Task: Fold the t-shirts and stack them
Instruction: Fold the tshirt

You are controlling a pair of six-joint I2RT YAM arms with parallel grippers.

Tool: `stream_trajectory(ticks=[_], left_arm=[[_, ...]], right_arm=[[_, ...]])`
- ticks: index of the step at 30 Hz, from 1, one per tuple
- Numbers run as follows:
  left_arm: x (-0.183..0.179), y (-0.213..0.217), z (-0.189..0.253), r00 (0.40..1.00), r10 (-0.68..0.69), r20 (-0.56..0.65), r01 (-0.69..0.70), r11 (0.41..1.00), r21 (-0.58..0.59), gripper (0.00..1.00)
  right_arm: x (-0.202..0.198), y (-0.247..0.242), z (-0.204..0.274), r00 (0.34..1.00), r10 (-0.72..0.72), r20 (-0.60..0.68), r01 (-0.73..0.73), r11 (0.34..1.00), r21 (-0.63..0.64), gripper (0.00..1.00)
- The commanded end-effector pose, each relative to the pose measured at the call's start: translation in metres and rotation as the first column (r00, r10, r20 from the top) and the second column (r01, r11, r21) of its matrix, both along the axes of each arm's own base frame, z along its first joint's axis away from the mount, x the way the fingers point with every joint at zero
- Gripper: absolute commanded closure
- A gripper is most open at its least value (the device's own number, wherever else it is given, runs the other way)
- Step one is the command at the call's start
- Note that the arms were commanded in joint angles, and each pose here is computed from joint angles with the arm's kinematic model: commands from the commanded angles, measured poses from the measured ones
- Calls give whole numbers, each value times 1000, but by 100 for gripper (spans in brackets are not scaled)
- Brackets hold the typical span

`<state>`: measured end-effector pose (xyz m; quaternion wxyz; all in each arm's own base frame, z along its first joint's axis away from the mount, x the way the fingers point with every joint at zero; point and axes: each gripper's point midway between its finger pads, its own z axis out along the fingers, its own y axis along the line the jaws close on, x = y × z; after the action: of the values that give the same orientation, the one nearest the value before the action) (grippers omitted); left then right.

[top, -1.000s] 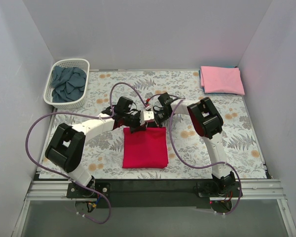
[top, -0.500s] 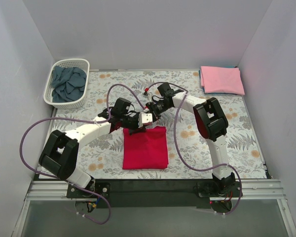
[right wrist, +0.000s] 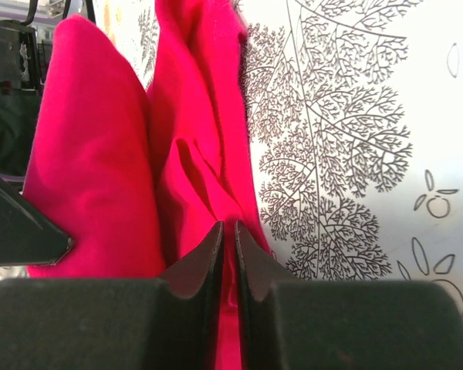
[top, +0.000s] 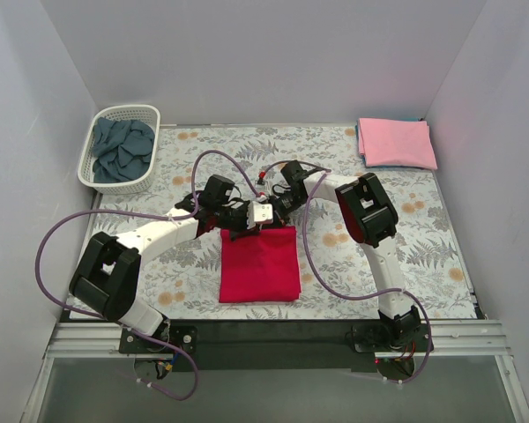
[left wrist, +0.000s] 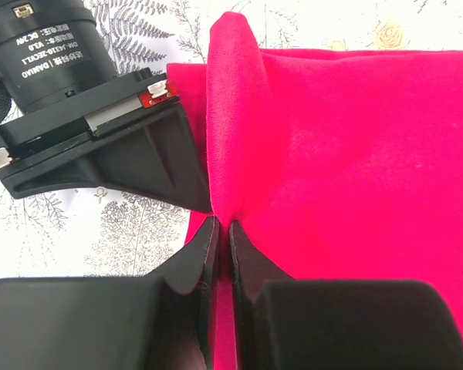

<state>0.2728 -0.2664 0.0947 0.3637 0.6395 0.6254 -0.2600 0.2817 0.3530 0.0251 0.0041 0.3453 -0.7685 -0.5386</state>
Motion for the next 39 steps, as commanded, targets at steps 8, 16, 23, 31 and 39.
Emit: stream_trajectory(ticks=[8,16,23,31,39], left_arm=[[40,-4,20,992,32,126,-30,999,-17,100],[53,0,11,990,36,136,-36,999,-8,100],[53,-2,7,988,31,154,-27,999,-29,100],[46,-5,14,983,-14,183,24,998,-50,100],[53,-11,12,978,-34,204,47,997,-62,100]], right_arm=[[-19,-12,-25,999,36,-5,-37,997,-61,84],[-17,-11,-21,999,37,2,-37,998,-55,84],[-3,-4,-5,998,29,59,-27,998,-48,82],[44,3,51,958,-9,286,23,999,-46,58],[70,-16,90,936,-73,345,85,996,-20,34]])
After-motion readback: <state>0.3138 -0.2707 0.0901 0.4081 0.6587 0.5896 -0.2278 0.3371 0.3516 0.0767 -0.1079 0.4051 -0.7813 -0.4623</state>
